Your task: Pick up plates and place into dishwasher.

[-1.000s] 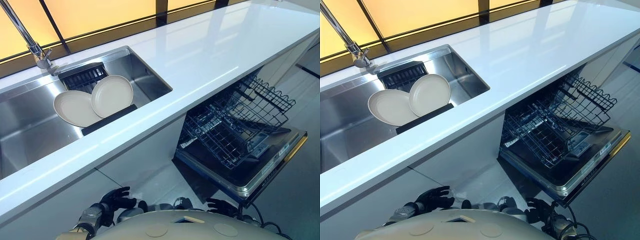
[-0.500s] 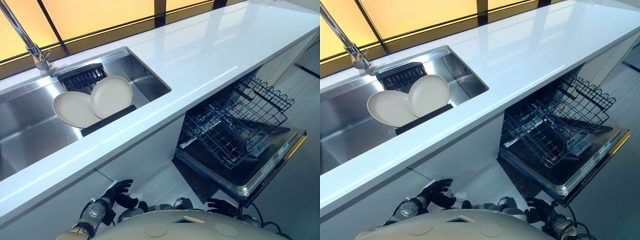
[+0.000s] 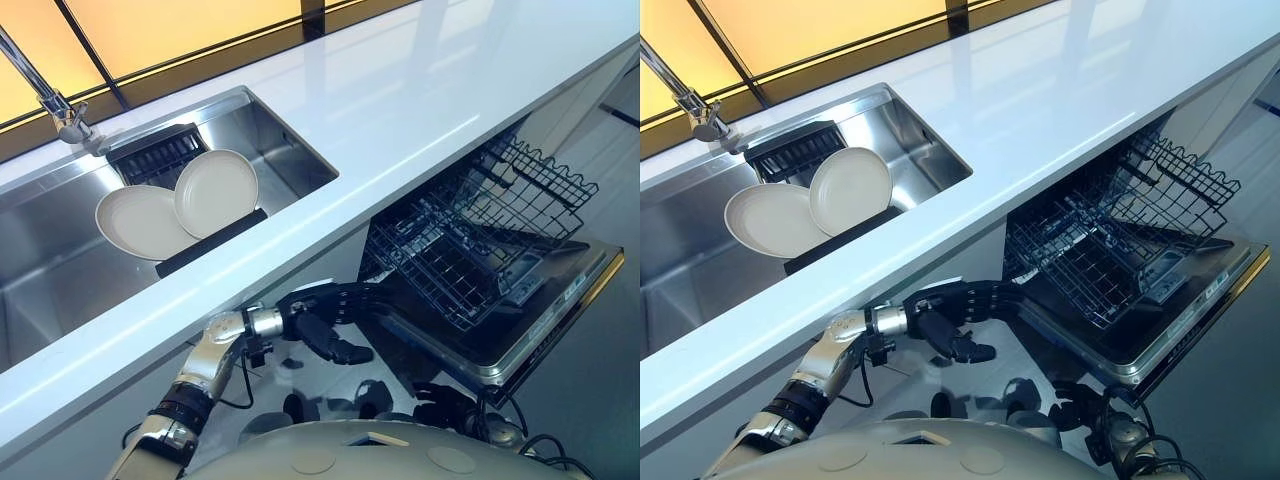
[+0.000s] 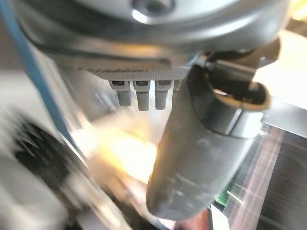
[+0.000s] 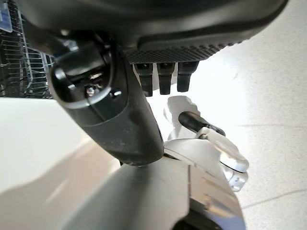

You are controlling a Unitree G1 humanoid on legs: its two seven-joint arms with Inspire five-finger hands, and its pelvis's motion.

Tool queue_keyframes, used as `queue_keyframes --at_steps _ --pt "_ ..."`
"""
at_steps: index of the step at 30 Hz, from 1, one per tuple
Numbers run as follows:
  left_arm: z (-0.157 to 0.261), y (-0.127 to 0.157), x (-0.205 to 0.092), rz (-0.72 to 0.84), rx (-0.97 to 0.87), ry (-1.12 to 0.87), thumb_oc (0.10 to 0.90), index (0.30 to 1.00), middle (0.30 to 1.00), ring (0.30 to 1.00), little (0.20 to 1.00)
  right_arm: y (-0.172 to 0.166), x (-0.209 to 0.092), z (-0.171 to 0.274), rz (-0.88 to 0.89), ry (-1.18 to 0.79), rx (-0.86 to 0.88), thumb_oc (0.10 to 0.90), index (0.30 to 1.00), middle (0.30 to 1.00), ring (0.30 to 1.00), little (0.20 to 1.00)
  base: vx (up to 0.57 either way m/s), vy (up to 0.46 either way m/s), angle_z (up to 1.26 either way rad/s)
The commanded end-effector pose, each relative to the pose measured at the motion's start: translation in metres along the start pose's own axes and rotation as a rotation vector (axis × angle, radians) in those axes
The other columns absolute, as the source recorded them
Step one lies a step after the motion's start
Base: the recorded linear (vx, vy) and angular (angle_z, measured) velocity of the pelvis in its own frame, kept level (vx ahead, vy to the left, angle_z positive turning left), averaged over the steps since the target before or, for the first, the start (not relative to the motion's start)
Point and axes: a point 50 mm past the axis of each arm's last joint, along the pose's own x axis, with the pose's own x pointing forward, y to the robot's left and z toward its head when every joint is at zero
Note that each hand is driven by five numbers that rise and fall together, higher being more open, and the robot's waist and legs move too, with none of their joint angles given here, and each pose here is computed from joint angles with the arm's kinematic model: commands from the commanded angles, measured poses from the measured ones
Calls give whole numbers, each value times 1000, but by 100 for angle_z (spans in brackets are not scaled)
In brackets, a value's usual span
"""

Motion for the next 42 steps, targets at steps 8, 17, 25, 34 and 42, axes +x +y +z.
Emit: queue_keyframes --at_steps 8,17,25,34,42 --pt "98 -66 88 -580 -444 -609 800 900 900 900 900 23 14 38 57 -102 -24 800 900 900 900 900 5 -40 -5" --pt "198 -60 -31 459 1002 -937 800 900 900 900 900 36 10 14 43 -77 -3 800 900 900 900 900 15 9 2" --pt "255 -72 -80 1093 1872 -613 800 900 900 900 900 37 3 -8 46 -24 -7 800 900 900 900 900 67 39 8" --pt "301 -51 -126 1416 2214 0 800 900 900 900 900 28 4 -3 51 -15 -18 800 900 900 900 900 59 81 -8" --pt "314 -37 -160 1504 2193 430 800 900 900 900 900 15 0 -9 27 17 -24 800 900 900 900 900 65 138 -11"
